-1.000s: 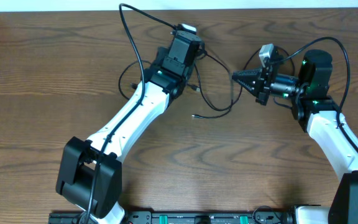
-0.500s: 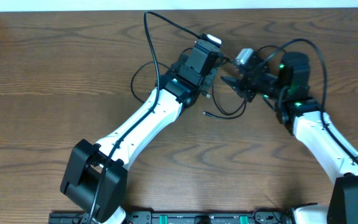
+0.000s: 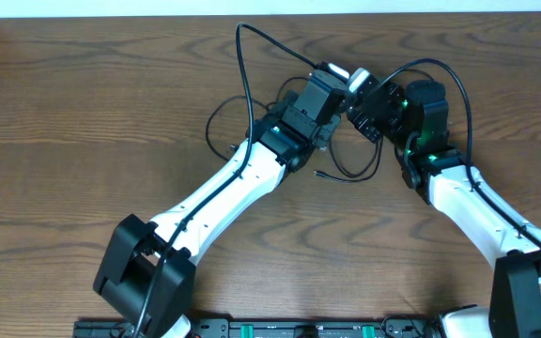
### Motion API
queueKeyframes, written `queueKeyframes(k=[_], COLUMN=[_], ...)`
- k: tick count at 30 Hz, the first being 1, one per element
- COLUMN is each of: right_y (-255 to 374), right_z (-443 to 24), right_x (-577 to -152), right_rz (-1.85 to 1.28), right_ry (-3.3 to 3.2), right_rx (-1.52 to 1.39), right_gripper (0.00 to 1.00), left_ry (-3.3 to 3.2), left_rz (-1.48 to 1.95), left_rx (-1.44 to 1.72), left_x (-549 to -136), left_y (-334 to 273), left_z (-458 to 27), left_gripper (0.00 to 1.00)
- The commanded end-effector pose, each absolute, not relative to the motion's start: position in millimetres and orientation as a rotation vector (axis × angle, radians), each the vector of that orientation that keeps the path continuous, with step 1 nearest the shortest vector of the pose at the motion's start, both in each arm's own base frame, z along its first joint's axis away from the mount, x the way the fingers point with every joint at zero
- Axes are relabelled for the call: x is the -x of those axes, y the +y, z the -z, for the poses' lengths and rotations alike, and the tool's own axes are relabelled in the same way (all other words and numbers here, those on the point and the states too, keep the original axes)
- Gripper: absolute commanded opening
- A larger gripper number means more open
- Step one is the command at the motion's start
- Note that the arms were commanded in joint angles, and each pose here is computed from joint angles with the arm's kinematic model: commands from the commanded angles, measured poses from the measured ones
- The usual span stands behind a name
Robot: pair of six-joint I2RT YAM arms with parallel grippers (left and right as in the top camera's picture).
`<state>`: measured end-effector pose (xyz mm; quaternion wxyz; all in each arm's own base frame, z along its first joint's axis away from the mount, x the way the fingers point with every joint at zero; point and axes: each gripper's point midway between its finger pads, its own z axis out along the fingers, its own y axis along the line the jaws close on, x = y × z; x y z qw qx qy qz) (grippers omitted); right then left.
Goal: Untangle cables
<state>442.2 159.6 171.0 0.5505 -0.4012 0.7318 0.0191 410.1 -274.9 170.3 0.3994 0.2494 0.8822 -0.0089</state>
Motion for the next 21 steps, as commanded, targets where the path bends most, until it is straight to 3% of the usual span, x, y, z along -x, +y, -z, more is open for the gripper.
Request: queueKeyframes(k=[1, 4, 9, 21], right_y=[160, 161, 166, 174], right_z=[-157, -149, -150, -156], right_x=[-445, -446, -444, -434], right_rz=[-0.029, -0.044, -0.097, -0.300], right_ry=[1.754, 1.777, 1.775, 1.741], right_rx=[0.971, 0.963, 0.954, 0.961], right_gripper=[0.48, 0.26, 0.02, 0.01], left_ry=[2.192, 2.191, 2.189, 2.211], left_rz=[0.059, 0.060, 0.061, 0.019], left_rx=[-0.652, -0.652, -0.651, -0.567], left_x=[-403, -403, -403, -423], left_y=[-285, -285, -286, -255], left_z=[-188, -188, -189, -189], left_gripper=[0.08, 0.08, 0.08, 0.08])
